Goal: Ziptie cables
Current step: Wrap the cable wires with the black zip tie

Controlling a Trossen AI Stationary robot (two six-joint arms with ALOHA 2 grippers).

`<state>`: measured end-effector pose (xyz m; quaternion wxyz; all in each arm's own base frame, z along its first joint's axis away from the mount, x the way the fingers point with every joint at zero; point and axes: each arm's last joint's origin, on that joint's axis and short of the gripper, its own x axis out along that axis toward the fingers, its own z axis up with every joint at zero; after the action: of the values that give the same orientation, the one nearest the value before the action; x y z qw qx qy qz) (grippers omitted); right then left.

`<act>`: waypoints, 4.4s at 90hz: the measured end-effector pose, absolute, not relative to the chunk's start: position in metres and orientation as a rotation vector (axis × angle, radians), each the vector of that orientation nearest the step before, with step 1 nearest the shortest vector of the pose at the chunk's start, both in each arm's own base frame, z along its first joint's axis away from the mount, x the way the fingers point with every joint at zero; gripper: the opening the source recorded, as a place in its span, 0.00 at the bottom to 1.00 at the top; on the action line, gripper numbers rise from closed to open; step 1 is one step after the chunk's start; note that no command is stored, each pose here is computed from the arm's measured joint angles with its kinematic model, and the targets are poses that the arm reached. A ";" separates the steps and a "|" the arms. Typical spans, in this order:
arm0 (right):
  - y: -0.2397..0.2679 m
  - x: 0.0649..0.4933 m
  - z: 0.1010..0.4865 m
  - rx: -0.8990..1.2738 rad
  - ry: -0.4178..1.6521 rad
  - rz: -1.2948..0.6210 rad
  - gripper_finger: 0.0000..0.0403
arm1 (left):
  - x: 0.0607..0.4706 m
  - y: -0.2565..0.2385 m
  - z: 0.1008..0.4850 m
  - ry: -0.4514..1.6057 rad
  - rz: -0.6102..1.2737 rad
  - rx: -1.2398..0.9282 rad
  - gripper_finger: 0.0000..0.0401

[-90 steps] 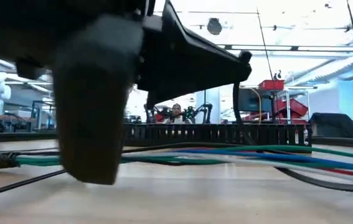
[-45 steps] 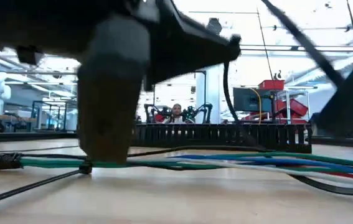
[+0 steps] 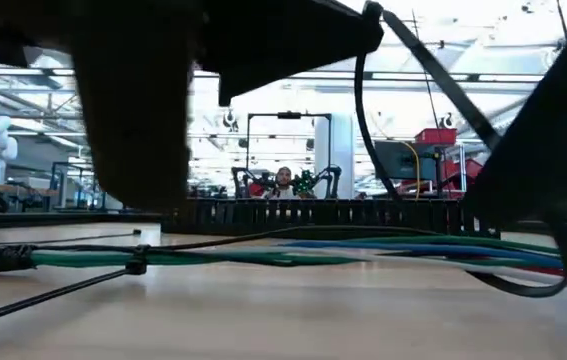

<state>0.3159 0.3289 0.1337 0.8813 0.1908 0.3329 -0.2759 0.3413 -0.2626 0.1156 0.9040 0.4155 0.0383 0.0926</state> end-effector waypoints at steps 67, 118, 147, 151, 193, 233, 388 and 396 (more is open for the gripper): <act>0.364 0.299 0.141 0.281 0.571 -0.389 0.00 | 0.338 -0.269 0.117 0.034 0.116 0.853 0.00; 0.385 0.271 0.150 0.145 0.250 -0.430 0.00 | 0.343 -0.264 0.116 0.044 0.129 0.855 0.00; 0.346 0.271 0.096 0.407 0.315 -0.532 0.00 | 0.344 -0.262 0.116 0.045 0.132 0.845 0.00; 0.346 0.270 0.092 0.422 0.321 -0.523 0.00 | 0.344 -0.262 0.116 0.045 0.132 0.838 0.00; 0.313 0.299 0.104 0.497 0.475 -0.329 0.00 | 0.349 -0.256 0.109 0.084 0.074 0.865 0.00; 0.314 0.291 0.106 0.514 0.490 -0.306 0.00 | 0.350 -0.255 0.114 0.065 0.126 0.874 0.00; 0.318 0.292 0.109 0.519 0.451 -0.283 0.00 | 0.346 -0.259 0.113 0.057 0.110 0.798 0.00; 0.318 0.291 0.109 0.524 0.451 -0.283 0.00 | 0.346 -0.259 0.113 0.057 0.110 0.798 0.00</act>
<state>0.2914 0.3185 0.1093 0.9311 0.2558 0.2202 -0.1382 0.3463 -0.2594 0.1131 0.9196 0.3882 0.0277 0.0537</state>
